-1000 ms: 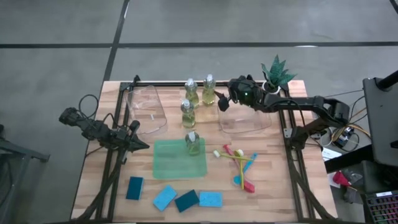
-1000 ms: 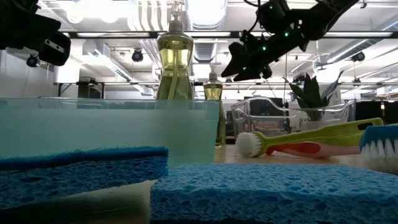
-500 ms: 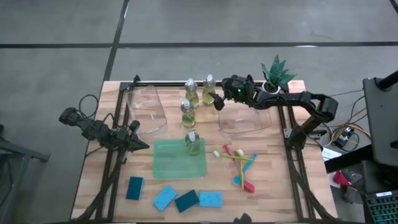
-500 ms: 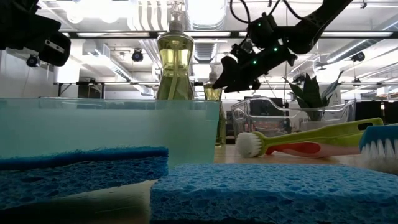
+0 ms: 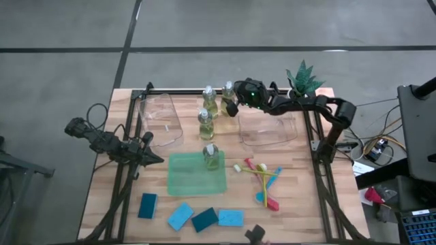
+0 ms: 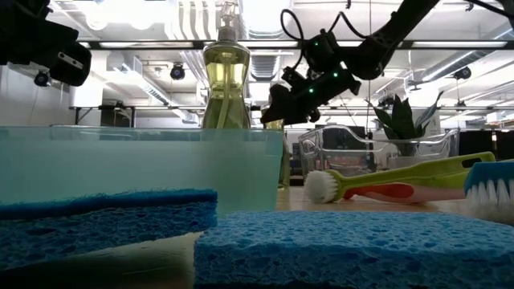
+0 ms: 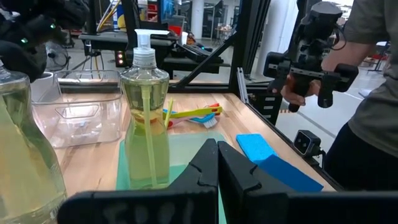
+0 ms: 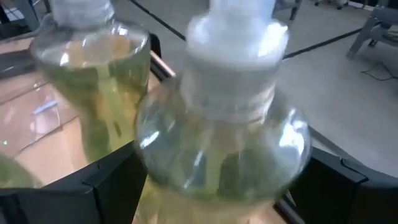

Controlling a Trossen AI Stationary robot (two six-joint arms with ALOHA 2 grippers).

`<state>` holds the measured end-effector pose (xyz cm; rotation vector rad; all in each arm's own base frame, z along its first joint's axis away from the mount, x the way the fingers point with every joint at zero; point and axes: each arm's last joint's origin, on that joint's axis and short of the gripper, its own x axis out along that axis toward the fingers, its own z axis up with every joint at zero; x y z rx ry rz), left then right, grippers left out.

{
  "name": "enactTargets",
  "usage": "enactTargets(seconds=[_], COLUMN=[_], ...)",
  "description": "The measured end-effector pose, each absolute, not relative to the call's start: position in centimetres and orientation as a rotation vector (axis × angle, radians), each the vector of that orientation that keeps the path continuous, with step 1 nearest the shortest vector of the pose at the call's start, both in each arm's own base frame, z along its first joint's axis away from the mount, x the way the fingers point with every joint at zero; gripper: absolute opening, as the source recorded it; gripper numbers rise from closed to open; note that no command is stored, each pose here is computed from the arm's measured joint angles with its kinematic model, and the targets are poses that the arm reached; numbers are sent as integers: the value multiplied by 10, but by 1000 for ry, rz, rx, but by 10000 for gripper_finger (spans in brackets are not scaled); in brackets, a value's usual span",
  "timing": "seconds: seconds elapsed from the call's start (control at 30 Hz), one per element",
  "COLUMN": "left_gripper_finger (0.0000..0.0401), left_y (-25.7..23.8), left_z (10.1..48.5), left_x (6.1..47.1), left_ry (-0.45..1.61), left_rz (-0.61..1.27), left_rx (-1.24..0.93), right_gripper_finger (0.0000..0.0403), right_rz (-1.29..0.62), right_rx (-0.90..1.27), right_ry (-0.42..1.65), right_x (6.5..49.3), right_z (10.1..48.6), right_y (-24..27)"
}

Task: Pick & Place Kitchen Sink Supplies
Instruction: Put the green soap dispenser into the green bin

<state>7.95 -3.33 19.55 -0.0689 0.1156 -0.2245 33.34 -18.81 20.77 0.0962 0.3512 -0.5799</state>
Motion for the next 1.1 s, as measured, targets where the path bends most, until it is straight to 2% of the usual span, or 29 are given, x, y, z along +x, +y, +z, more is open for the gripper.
enactTargets(seconds=[0.17, 0.47, 0.67, 1.1], left_gripper_finger=[0, 0, 0, 0], left_y=[-33, -33, -33, -33], left_z=[195, 195, 195, 196], left_x=[80, 80, 80, 79], left_ry=[116, 117, 116, 116], left_rz=[-224, -224, -224, -224], left_rx=[-69, -69, -68, -69], right_gripper_finger=[311, 252, 251, 251], right_rz=[-587, -595, -593, -583], right_rx=[92, 104, 102, 63], right_ry=[343, 357, 347, 240], right_x=[335, 329, 323, 292], right_z=[212, 214, 226, 299], right_y=[-192, -191, -187, -165])
